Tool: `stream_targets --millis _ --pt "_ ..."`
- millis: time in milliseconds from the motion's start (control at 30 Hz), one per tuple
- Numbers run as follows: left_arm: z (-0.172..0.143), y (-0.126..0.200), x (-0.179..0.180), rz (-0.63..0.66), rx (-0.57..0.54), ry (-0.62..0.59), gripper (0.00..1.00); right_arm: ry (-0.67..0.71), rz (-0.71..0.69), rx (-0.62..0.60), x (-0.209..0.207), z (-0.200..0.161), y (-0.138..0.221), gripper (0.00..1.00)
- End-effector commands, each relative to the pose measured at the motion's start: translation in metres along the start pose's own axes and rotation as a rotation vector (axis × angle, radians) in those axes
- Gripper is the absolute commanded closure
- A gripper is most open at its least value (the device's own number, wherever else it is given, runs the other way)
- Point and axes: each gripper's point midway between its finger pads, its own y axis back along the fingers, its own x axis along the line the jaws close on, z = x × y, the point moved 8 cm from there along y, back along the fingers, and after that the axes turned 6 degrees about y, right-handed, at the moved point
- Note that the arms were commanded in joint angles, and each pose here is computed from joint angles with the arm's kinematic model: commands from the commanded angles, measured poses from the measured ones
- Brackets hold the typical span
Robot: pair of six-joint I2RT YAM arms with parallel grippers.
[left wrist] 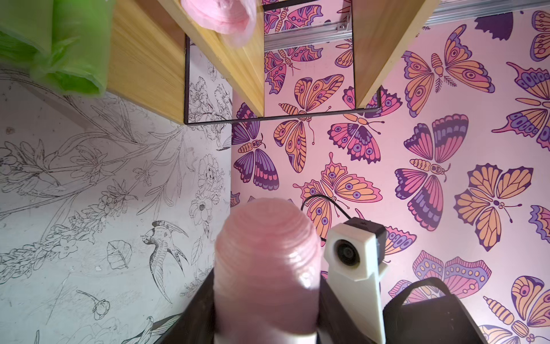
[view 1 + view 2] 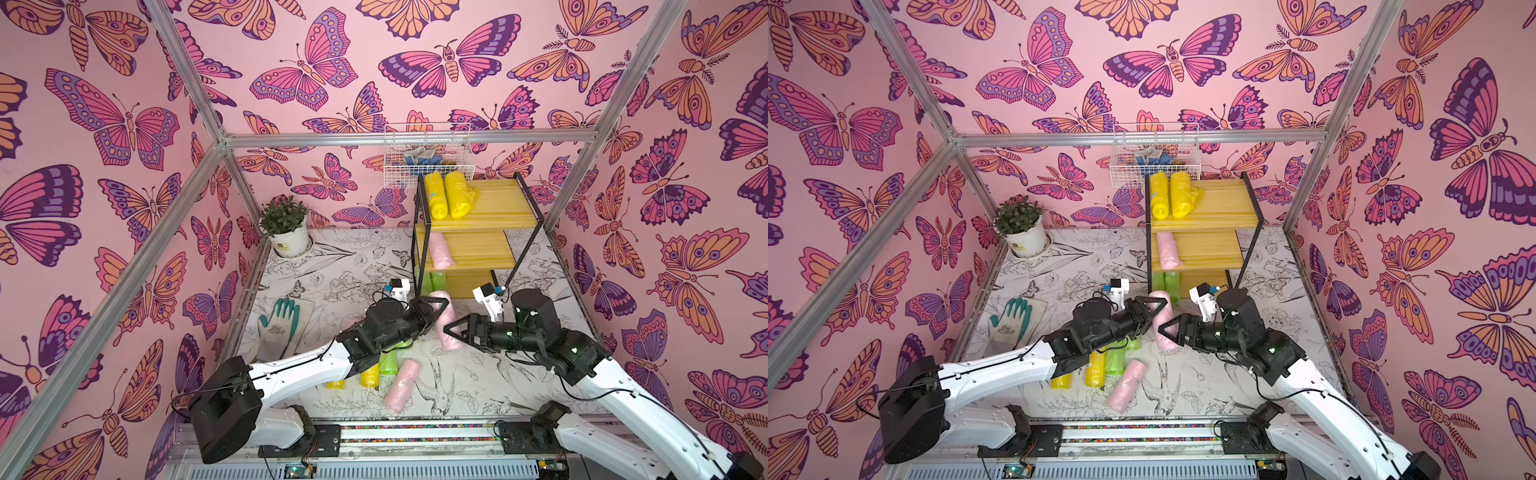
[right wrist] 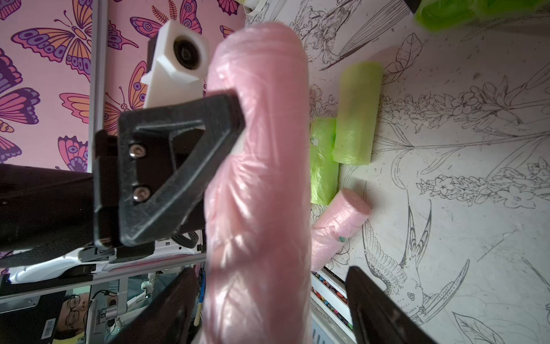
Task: Sort the rolls of trash bags by color and place them on the shelf
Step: Pick up the roll of trash bags from the center of the board, then place the roll of trash bags on the shelf.
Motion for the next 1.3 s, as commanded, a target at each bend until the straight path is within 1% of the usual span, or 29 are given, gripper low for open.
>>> stream_targets --millis 0,133,200,267,333,400,433,467,500,533,600,633,700,733,867,933,1000,1100,1267 --pt "-0.002 -0.001 -0.009 -0.069 0.013 0.007 1.0 0.002 0.016 -0.02 0.002 0.002 -0.002 0.21" --pt "-0.002 -0.001 -0.011 -0.082 0.017 0.015 1.0 0.002 0.017 -0.019 0.002 0.002 -0.004 0.25" --pt "-0.003 0.0 -0.011 -0.087 0.021 0.018 1.0 0.0 0.023 -0.021 0.003 0.003 -0.005 0.32" --pt "-0.003 0.0 -0.012 -0.092 0.021 0.021 1.0 -0.004 0.029 -0.023 0.003 0.004 -0.006 0.44" --pt "-0.003 0.0 -0.012 -0.094 0.021 0.02 1.0 -0.004 0.032 -0.022 0.004 0.005 -0.007 0.58" --pt "-0.004 0.0 -0.012 -0.093 0.024 0.019 1.0 -0.002 0.03 -0.024 0.005 0.005 -0.006 0.77" --pt "-0.004 0.0 -0.011 -0.091 0.026 0.018 1.0 -0.003 0.026 -0.025 0.004 0.005 -0.006 0.85" --pt "-0.004 0.0 -0.01 -0.087 0.027 0.016 0.91 0.001 0.023 -0.028 0.004 0.005 -0.006 0.93" --pt "-0.004 -0.001 -0.008 -0.079 0.028 0.018 0.59 0.004 0.015 -0.034 0.004 0.005 -0.004 1.0" --pt "-0.004 0.0 -0.007 -0.07 0.025 0.022 0.37 0.007 0.002 -0.043 0.003 0.006 -0.003 1.0" --pt "-0.004 0.002 -0.001 -0.03 0.023 0.021 0.05 0.017 -0.018 -0.067 0.003 0.006 0.001 1.0" --pt "-0.003 0.004 0.001 -0.003 0.019 0.014 0.0 0.025 -0.029 -0.081 0.002 0.007 0.003 1.0" --pt "-0.001 0.009 0.005 0.076 0.011 -0.027 0.0 0.05 -0.074 -0.104 0.001 0.009 0.008 1.0" --pt "-0.001 0.017 -0.002 0.097 0.004 -0.056 0.0 0.063 -0.089 -0.113 0.002 0.011 0.01 1.0" --pt "0.006 0.046 -0.009 0.293 -0.047 -0.232 0.0 0.11 -0.147 -0.136 0.002 0.028 0.013 1.0" --pt "0.009 0.061 -0.012 0.358 -0.076 -0.298 0.01 0.124 -0.173 -0.158 -0.001 0.041 0.014 1.0" --pt "0.011 0.076 -0.013 0.391 -0.103 -0.338 0.02 0.129 -0.2 -0.183 -0.005 0.056 0.015 1.0" --pt "0.012 0.092 -0.008 0.405 -0.128 -0.356 0.02 0.133 -0.225 -0.236 -0.008 0.079 0.021 1.0" --pt "0.012 0.107 0.003 0.433 -0.132 -0.372 0.03 0.179 -0.318 -0.288 -0.012 0.112 0.021 1.0"
